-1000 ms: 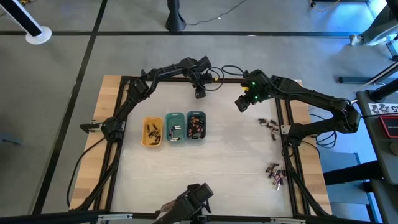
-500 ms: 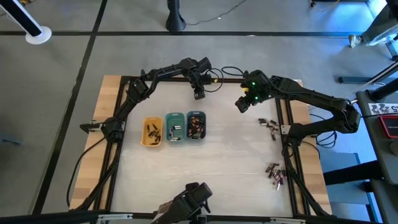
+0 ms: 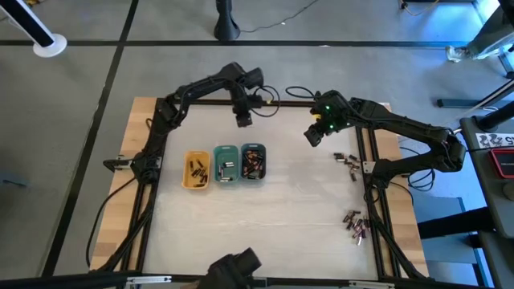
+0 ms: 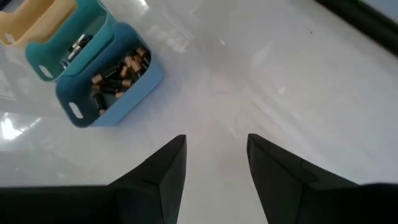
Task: Sort batteries
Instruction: Put the silver battery into the green bin
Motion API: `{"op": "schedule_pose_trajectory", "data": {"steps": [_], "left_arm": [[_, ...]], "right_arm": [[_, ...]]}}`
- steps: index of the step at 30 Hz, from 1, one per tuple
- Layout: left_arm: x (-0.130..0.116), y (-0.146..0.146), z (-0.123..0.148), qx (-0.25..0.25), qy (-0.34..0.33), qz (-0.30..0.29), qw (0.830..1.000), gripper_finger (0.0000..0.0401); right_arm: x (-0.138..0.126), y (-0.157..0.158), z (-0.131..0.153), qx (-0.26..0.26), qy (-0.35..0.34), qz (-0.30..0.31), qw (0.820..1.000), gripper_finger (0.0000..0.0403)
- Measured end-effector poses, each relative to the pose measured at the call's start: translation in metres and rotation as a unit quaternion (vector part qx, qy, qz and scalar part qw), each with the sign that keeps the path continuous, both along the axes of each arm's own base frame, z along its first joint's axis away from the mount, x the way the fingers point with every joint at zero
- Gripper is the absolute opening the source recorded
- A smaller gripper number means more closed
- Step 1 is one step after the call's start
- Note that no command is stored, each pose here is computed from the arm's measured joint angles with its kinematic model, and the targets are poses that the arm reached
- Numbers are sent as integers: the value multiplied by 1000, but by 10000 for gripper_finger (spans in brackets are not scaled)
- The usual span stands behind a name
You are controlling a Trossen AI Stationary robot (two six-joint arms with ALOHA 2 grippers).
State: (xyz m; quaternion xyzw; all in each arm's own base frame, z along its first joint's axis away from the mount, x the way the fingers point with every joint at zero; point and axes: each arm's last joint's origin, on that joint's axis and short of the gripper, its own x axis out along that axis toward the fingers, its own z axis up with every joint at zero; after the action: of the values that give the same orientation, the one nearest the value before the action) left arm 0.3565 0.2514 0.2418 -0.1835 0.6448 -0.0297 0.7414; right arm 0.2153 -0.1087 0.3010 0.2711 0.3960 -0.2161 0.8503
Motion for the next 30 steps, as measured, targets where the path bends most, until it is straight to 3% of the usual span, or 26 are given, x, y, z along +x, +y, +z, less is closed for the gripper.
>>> {"op": "schedule_pose_trajectory", "data": {"steps": [7, 12, 21, 25, 30], "left_arm": [[-11, -46, 61, -6, -37, -28, 999, 24], [-29, -80, 75, 12, -70, -28, 997, 23], [-98, -132, 6, 4, -80, 76, 994, 23], [-107, -141, -20, 32, -95, 114, 988, 23], [-103, -146, -44, 88, -40, 93, 991, 23]], "right_arm": [[-1, -11, 3, -31, -20, -3, 999, 172], [-6, -27, 6, -43, -40, -28, 998, 172], [-9, -48, 17, -71, -118, -17, 990, 172], [-9, -55, 25, -87, -162, -14, 983, 172], [-11, -61, 28, -76, -194, -13, 978, 172]]}}
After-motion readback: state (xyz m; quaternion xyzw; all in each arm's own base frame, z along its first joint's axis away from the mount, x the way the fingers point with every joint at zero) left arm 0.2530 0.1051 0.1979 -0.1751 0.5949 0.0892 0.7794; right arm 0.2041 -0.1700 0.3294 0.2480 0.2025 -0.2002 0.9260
